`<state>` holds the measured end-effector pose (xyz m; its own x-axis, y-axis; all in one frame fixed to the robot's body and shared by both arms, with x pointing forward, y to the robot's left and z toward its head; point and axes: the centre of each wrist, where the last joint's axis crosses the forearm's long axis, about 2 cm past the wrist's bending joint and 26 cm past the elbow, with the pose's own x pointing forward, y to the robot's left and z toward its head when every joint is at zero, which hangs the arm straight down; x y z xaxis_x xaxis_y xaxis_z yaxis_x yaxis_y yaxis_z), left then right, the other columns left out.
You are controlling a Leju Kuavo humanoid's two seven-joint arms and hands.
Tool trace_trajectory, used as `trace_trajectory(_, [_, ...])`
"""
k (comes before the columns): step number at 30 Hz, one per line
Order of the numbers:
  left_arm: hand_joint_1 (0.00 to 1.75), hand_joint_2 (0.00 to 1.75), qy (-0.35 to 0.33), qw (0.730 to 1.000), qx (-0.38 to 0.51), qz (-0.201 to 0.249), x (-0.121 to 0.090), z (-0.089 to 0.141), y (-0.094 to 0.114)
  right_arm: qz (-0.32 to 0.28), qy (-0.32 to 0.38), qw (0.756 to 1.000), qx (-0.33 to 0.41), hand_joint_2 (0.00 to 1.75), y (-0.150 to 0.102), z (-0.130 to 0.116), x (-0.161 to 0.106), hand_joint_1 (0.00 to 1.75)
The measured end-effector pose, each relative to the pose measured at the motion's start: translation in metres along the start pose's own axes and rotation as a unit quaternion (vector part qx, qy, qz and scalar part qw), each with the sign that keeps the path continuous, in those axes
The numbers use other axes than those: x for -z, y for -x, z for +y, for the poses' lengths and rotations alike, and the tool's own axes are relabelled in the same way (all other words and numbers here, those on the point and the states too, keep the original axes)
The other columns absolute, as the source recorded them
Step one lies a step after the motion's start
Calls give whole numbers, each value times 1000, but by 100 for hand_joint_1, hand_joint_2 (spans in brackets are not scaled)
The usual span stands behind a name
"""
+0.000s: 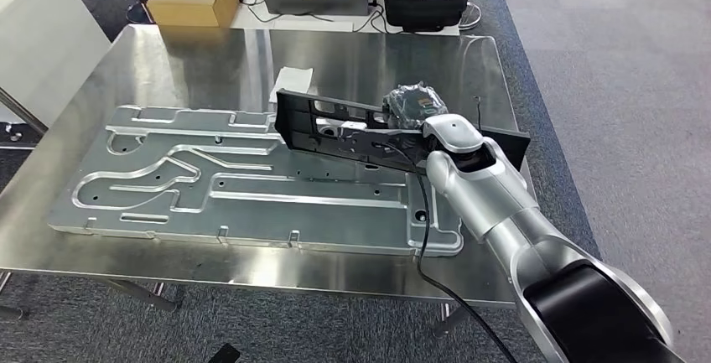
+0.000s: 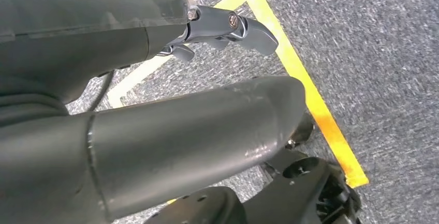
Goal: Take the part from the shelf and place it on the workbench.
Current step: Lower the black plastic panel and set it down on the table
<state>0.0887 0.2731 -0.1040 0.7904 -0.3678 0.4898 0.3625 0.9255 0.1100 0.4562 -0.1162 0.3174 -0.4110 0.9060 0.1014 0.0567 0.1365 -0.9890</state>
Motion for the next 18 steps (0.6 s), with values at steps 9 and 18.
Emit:
trace_trajectory(9, [0,0,0,1000,1,2,-1,-1,2,46,21,996,67,175,18,12,-6,175])
trace_trajectory(18, [0,0,-2,1000,1,5,-2,0,5,78,51,993,75,175,31,19,-13,175])
